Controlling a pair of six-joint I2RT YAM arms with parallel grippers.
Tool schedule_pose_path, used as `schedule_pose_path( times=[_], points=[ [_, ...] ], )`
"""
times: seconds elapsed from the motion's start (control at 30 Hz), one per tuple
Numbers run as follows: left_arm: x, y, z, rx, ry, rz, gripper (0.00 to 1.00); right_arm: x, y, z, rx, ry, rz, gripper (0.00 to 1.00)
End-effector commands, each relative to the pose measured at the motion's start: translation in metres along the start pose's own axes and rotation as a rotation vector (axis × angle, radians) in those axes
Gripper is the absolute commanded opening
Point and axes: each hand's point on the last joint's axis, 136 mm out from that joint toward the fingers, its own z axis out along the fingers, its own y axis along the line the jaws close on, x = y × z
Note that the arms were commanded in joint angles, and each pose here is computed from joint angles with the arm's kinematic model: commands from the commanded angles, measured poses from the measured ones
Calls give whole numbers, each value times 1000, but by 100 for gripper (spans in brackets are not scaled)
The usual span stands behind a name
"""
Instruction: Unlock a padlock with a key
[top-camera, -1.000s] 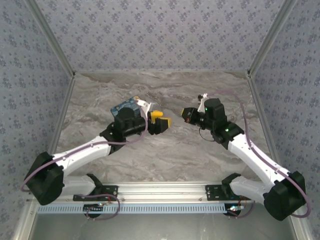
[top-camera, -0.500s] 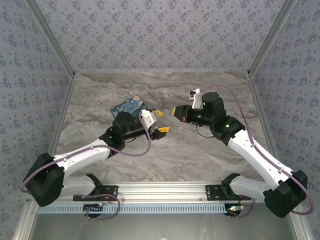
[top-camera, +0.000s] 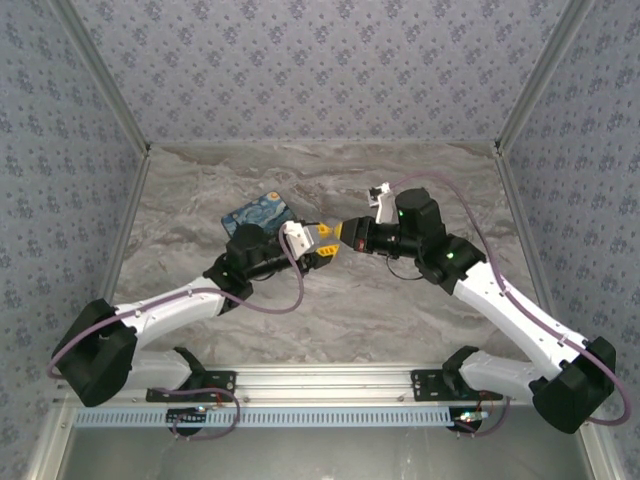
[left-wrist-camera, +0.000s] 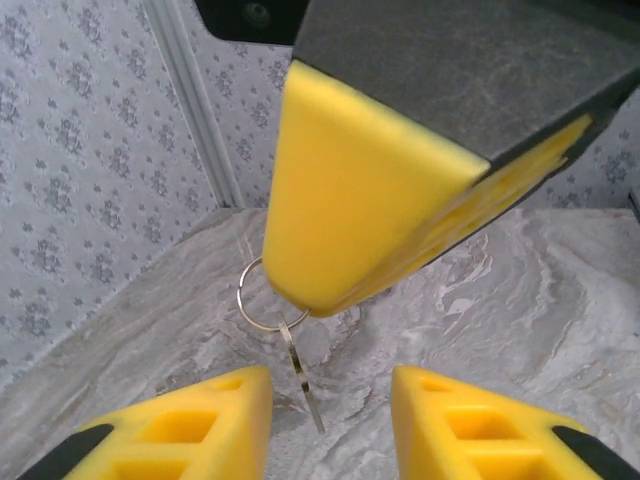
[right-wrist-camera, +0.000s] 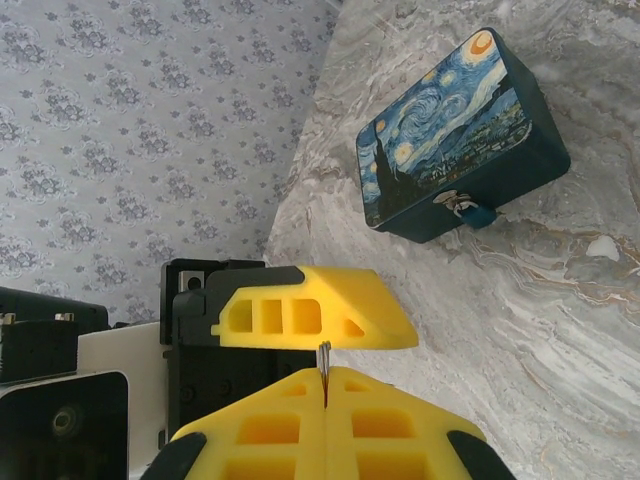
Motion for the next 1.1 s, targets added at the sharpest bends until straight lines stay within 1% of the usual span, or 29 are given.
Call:
schedule_pose_path(
  times=[0.0,0.03,0.13,0.23,0.53,0.63,0.7,0.8,0.9,0.97,1.0,1.07],
  points=[
    [-16,1,2,3,-49,32,33,-1,8,-5,-14,-9,14,0],
    [-15,2,2,0,-46,31,32,-1,7,-5,-12,-8,18,0],
    [-14,2,2,-3,-43,29,25,1,6,-5,-10,-8,23,0],
    [-13,4,2,-11,-40,29,21,2,5,-4,-12,-8,33,0],
    [-9,4,1,-15,-18,35,0,5,1,-6,-7,-16,47,0],
    [-5,2,-1,-5,14,52,0,5,-2,-10,7,-13,25,0],
    [0,-3,-4,14,50,71,0,5,-6,-16,25,-15,-8,9],
    [5,-12,-12,62,104,110,0,5,-10,-31,52,-24,-135,28],
    [9,-22,-21,111,157,154,0,4,-11,-48,70,-39,-336,42],
    [10,-27,-27,137,182,180,0,6,-9,-57,74,-46,-506,50],
    [10,-28,-29,145,188,195,0,9,-6,-59,61,-42,-575,54],
    [8,-31,-33,163,202,214,0,21,4,-64,-11,-29,-775,58]
  ],
)
